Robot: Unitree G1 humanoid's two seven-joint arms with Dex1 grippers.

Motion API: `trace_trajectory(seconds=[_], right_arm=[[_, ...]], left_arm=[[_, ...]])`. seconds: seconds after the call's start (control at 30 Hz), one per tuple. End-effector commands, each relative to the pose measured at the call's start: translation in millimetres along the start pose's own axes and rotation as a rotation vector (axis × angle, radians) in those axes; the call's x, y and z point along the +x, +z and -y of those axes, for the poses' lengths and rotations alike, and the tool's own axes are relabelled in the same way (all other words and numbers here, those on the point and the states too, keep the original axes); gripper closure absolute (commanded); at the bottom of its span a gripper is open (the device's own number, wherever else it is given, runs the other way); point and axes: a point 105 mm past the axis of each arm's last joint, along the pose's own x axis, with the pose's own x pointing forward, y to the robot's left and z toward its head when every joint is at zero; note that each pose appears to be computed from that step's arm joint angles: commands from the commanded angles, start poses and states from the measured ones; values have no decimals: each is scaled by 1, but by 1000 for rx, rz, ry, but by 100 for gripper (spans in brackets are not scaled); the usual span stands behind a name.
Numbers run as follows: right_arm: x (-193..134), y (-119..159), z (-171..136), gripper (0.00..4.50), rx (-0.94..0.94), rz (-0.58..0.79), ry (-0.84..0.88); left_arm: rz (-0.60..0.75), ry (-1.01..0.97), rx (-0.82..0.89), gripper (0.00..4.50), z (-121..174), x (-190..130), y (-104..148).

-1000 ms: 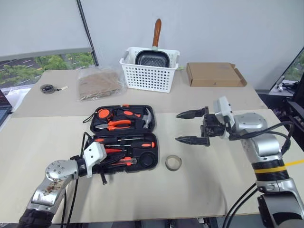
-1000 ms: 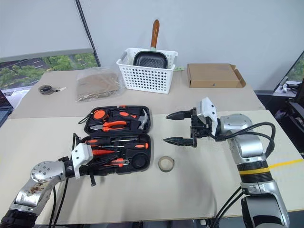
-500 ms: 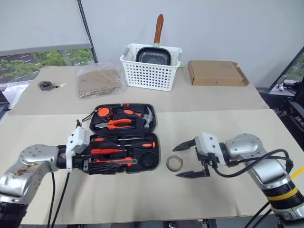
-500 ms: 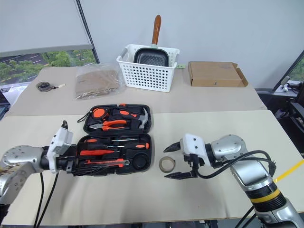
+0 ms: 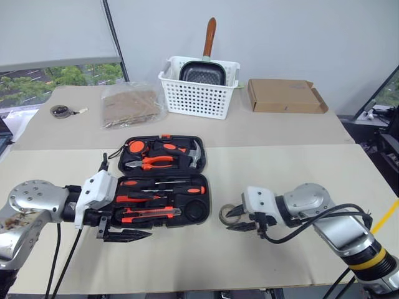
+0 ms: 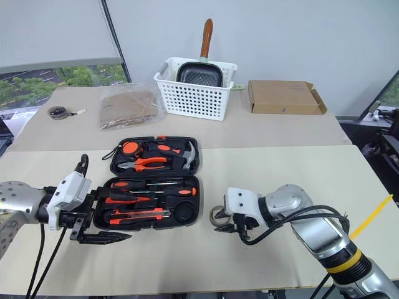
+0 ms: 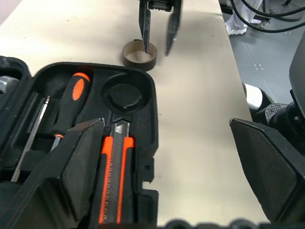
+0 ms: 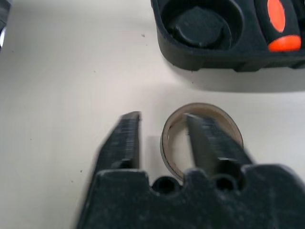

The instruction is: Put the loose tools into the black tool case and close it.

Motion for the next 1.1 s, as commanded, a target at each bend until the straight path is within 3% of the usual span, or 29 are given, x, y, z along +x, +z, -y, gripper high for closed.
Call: trace_trajectory(seconds=[0.03, 0.43, 0.47, 0.53, 1.1], right_arm=[[0, -1, 4, 445, -12, -24, -22], [-3, 4, 10, 445, -8, 3, -32], [-3, 3, 10, 390, -6, 1, -33], [-3, 2, 12, 345, -11, -1, -51], [-8, 21, 18, 345, -22, 65, -89]], left_arm=[[-5, 8, 43, 0, 3, -3, 7], [1, 38, 40, 0, 3, -4, 8], [2, 39, 40, 0, 3, -4, 9], [2, 46, 43, 0, 2, -4, 9], [20, 51, 40, 0, 1, 0, 12]])
